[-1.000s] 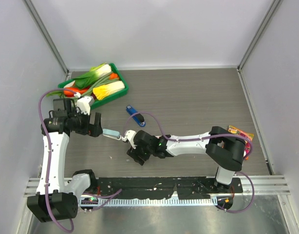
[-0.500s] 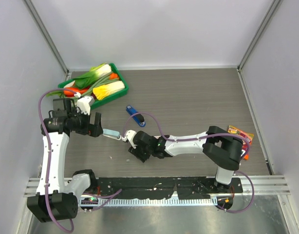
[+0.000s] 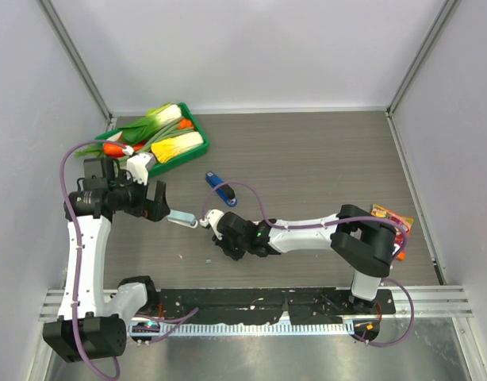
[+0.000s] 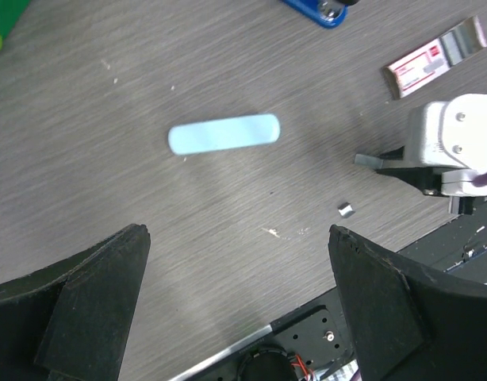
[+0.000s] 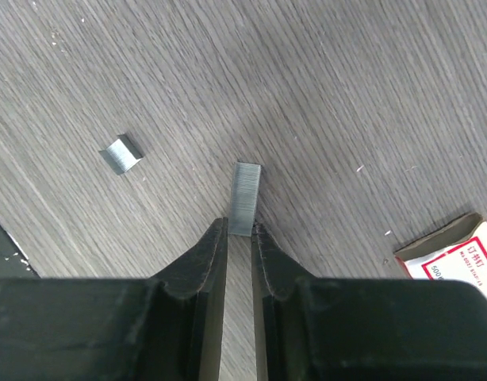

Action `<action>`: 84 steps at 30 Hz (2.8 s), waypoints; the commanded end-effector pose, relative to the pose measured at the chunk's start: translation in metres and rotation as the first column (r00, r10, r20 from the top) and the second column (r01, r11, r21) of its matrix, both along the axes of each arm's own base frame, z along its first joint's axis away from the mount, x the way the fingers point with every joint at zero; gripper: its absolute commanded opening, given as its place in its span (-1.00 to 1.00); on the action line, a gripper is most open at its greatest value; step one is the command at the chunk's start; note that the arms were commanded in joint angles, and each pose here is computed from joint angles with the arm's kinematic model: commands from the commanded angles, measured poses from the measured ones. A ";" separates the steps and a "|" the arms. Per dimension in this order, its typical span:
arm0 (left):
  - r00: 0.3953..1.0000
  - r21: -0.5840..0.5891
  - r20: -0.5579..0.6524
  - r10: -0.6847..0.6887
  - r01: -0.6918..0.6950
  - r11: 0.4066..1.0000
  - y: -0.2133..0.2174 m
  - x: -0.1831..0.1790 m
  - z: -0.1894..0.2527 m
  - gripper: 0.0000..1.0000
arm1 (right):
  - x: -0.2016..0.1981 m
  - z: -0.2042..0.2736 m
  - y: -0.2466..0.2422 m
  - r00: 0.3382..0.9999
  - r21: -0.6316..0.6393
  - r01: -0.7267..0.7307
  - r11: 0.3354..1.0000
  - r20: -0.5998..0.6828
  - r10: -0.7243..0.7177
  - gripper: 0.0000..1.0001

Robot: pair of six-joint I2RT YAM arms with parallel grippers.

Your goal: Unload the staples from the stapler

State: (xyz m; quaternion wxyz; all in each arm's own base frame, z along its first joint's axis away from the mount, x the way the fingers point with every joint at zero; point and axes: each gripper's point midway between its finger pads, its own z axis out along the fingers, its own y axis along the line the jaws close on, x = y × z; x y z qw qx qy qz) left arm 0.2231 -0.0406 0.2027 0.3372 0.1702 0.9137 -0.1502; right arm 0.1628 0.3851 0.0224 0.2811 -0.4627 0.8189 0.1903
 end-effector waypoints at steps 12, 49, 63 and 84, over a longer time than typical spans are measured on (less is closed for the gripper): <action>0.634 0.298 0.542 -0.552 0.470 0.831 -0.062 0.002 0.089 1.00 | 0.023 0.174 0.025 0.889 0.566 0.180 0.805 -0.444 0.113 -0.87; -0.540 0.944 0.262 -0.800 -0.029 0.329 -0.118 -0.056 0.078 0.48 | -0.010 0.266 0.025 0.471 0.778 0.295 0.554 -0.623 0.624 -0.87; -0.543 0.945 0.273 -0.794 -0.001 0.326 -0.120 -0.052 0.077 0.09 | -0.009 0.258 0.031 0.464 0.760 0.307 0.572 -0.645 0.608 -0.87; -0.537 0.943 0.283 -0.794 0.003 0.334 -0.119 -0.055 0.078 -0.18 | -0.010 0.245 0.047 0.457 0.743 0.311 0.592 -0.663 0.593 -0.90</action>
